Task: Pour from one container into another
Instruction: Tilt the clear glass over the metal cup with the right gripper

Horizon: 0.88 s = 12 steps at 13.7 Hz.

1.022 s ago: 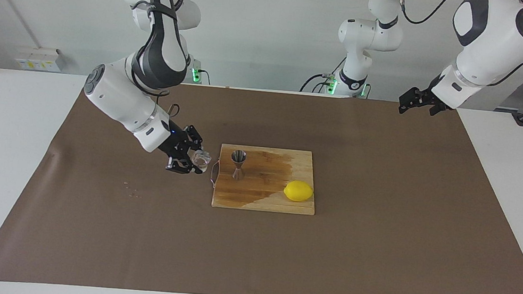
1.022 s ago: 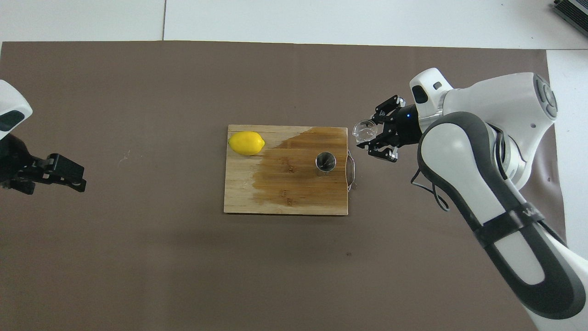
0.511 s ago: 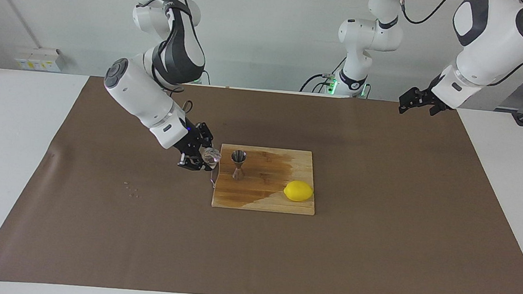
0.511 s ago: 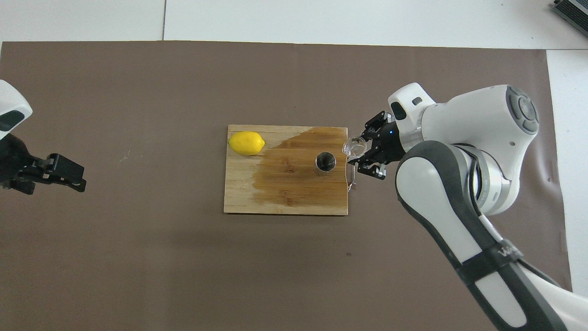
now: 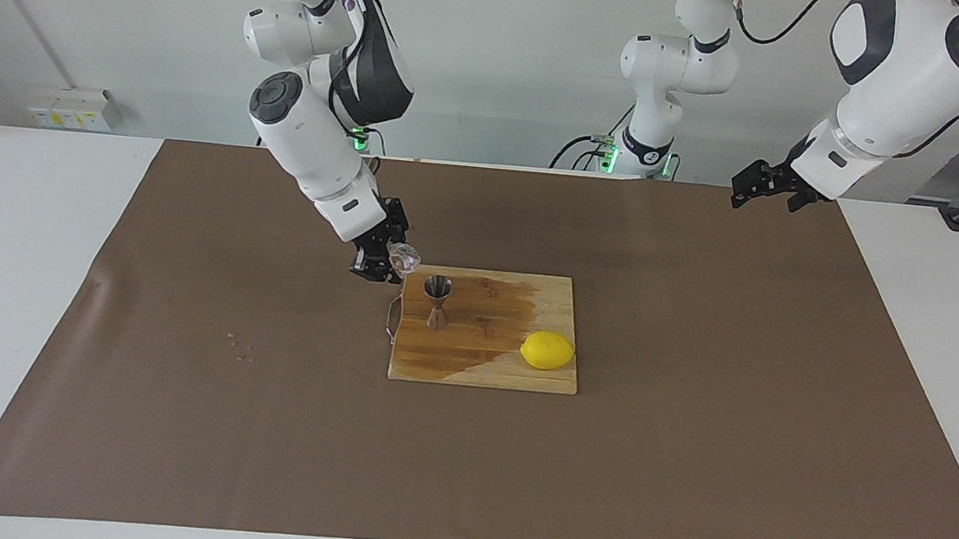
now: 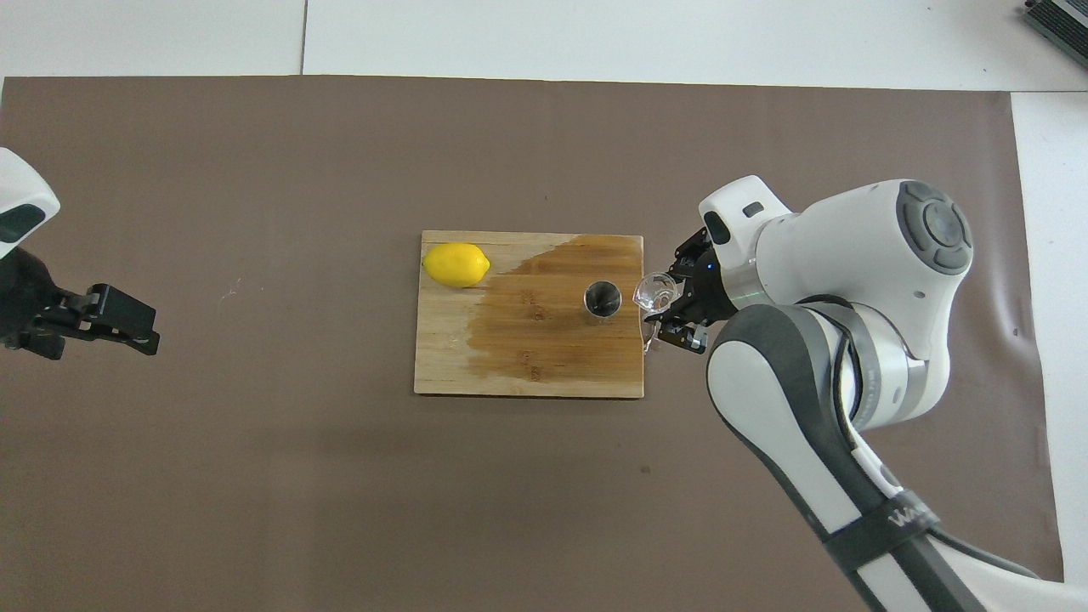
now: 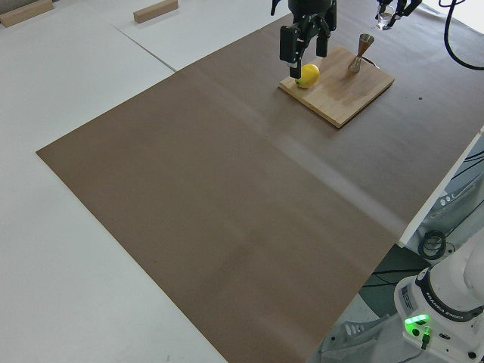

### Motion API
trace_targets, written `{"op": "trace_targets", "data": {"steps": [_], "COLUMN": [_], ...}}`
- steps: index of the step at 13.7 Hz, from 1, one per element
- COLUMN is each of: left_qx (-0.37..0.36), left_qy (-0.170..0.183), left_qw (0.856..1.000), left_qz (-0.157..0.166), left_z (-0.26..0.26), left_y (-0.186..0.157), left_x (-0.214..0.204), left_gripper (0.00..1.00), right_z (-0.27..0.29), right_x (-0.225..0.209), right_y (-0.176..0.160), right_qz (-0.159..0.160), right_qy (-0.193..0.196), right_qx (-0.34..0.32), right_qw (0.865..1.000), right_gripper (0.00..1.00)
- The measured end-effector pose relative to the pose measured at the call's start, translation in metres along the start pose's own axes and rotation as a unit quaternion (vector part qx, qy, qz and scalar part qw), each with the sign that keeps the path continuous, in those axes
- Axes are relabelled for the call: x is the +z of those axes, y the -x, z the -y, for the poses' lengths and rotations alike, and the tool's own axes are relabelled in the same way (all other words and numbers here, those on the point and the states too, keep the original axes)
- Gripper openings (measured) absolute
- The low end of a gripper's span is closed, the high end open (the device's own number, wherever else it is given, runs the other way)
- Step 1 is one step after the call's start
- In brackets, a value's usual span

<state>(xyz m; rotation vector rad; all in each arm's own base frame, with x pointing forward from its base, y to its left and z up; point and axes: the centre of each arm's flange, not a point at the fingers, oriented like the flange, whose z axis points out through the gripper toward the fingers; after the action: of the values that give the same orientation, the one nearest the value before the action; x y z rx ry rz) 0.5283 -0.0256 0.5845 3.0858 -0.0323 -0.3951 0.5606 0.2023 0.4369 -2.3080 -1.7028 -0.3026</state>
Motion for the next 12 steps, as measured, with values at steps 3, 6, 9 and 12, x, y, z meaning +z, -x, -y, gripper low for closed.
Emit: {"op": "trace_targets", "data": {"steps": [3,6,9,12], "left_qx": [0.000,0.000,0.000,0.000], "left_qy": [0.000,0.000,0.000,0.000], "left_qw": [1.000,1.000,1.000,1.000], "left_qz": [0.000,0.000,0.000,0.000], "left_z": [0.000,0.000,0.000,0.000], "left_y": [0.000,0.000,0.000,0.000], "left_x": [0.000,0.000,0.000,0.000], "left_gripper": [1.00,1.00,1.00,1.00], "right_z": [0.012,0.014,0.012,0.018], "right_x": [0.006,0.007,0.005,0.007], "right_y": [-0.015,-0.016,-0.018,-0.026], "right_qz": [0.019,0.037,0.037,0.045], "right_qy": [0.004,0.017,0.033,0.043], "right_qx": [0.004,0.014,0.036,0.053], "right_qw": [1.000,0.999,0.998,0.997], "right_gripper": [0.48,0.48,0.48,0.48]}}
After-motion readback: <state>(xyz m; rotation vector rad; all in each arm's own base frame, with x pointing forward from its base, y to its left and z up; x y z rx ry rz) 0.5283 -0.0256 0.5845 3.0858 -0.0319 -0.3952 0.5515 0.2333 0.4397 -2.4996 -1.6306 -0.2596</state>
